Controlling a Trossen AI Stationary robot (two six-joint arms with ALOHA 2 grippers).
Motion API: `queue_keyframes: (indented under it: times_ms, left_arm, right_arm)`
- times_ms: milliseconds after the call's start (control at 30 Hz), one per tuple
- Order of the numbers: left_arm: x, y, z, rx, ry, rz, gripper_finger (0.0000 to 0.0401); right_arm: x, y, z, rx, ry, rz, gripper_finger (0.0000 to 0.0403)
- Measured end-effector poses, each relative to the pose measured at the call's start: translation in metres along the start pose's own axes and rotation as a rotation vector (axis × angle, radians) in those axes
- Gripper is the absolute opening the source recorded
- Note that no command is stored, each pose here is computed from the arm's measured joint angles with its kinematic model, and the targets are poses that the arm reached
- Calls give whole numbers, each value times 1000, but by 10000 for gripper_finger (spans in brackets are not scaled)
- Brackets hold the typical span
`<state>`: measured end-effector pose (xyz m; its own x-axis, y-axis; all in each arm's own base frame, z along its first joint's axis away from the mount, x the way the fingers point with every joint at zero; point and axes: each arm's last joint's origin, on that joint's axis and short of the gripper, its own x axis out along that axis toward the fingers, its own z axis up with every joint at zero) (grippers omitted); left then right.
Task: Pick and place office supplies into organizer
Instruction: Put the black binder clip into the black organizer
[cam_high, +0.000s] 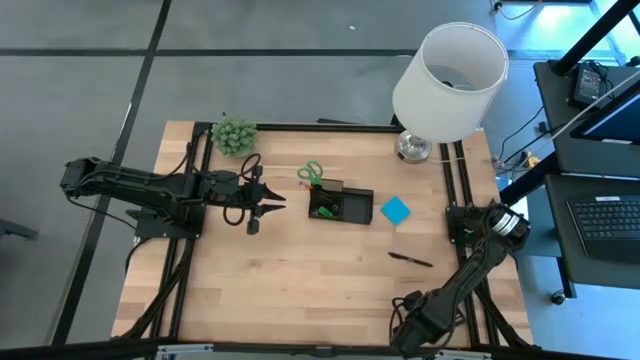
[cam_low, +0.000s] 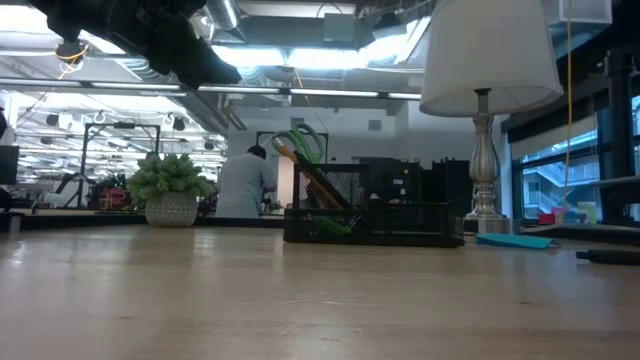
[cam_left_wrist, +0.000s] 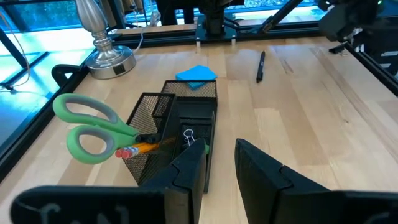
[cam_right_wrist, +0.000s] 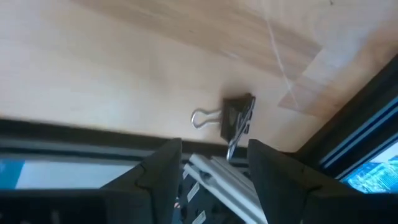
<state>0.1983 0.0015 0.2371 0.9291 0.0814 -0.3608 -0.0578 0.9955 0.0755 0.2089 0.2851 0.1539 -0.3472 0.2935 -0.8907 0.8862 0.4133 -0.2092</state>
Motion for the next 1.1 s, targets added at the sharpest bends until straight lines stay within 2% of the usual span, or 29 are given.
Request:
queue_keyframes:
  times_ms: [400, 767, 1100]
  left_arm:
    - [0, 0, -1, 0, 7, -1, 82]
    - [0, 0, -1, 0, 7, 0, 82]
    - [0, 0, -1, 0, 7, 0, 82]
  right_arm:
    - [11, -7, 1, 13, -5, -65, 182]
    - [11, -5, 0, -34, 8, -41, 105]
    - [11, -5, 0, -52, 5, -45, 60]
